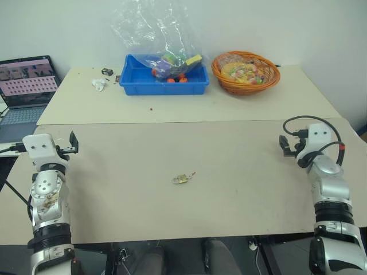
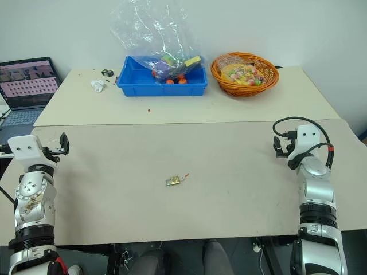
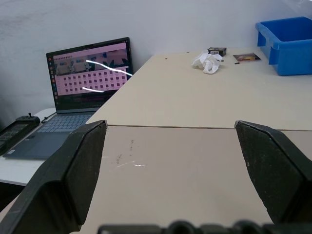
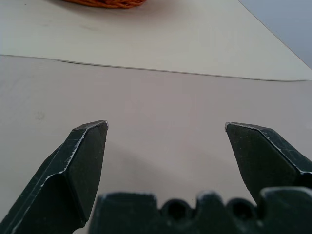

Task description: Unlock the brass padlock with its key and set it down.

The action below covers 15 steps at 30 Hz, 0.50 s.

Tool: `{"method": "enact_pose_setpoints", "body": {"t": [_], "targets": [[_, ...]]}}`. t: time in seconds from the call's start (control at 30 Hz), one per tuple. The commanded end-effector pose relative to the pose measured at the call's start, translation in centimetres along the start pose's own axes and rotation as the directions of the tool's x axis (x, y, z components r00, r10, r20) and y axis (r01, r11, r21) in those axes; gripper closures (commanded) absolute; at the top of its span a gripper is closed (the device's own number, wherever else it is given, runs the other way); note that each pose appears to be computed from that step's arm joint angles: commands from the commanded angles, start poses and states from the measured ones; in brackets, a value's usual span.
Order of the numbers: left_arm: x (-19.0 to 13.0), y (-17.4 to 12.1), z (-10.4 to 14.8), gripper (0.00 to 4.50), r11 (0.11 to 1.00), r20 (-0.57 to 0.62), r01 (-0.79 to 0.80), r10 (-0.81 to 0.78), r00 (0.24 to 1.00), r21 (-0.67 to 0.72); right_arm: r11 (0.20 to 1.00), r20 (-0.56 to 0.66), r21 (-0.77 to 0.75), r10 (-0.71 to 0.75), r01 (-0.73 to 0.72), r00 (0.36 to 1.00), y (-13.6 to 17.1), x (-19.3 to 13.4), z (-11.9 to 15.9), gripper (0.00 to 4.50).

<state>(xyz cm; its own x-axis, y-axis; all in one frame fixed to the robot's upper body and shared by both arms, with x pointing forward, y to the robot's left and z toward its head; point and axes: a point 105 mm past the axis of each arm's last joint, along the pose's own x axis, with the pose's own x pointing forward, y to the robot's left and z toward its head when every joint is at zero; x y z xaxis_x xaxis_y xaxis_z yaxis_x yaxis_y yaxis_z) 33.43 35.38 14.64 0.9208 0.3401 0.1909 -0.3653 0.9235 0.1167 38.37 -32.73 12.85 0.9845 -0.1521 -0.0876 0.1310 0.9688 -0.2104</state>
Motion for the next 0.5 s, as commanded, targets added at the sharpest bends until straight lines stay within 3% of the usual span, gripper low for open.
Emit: {"method": "enact_pose_setpoints", "body": {"t": [0.03, 0.2, 0.3, 0.43, 0.5], "targets": [[0.3, -0.5, 1.4, 0.02, 1.0, 0.043, 0.023, -0.022, 0.999, -0.02, 1.0, 0.066, -0.011, -0.005, 0.005, 0.998, -0.1, 0.0, 1.7, 0.0], [0.5, -1.0, 0.6, 0.02, 0.995, 0.011, 0.044, -0.043, 0.999, -0.095, 1.0, 0.06, -0.009, -0.006, 0.007, 0.998, 0.0, 0.0, 1.4, 0.0], [0.2, -3.3, -0.6, 0.02, 0.98, -0.037, 0.168, -0.172, 0.984, -0.106, 1.0, 0.052, -0.018, 0.013, -0.012, 0.999, 0.2, 0.0, 1.3, 0.0], [-1.8, -8.5, 0.6, 0.02, 0.873, -0.002, 0.481, -0.483, 0.875, -0.081, 0.956, 0.038, 0.031, 0.29, -0.292, 0.956, 3.7, -0.5, 2.1, 0.0], [-3.4, -10.3, 0.9, 0.02, 0.786, -0.022, 0.618, -0.618, 0.786, -0.013, 0.866, 0.03, -0.005, 0.501, -0.501, 0.865, 6.3, -1.7, 3.1, 0.0]]}}
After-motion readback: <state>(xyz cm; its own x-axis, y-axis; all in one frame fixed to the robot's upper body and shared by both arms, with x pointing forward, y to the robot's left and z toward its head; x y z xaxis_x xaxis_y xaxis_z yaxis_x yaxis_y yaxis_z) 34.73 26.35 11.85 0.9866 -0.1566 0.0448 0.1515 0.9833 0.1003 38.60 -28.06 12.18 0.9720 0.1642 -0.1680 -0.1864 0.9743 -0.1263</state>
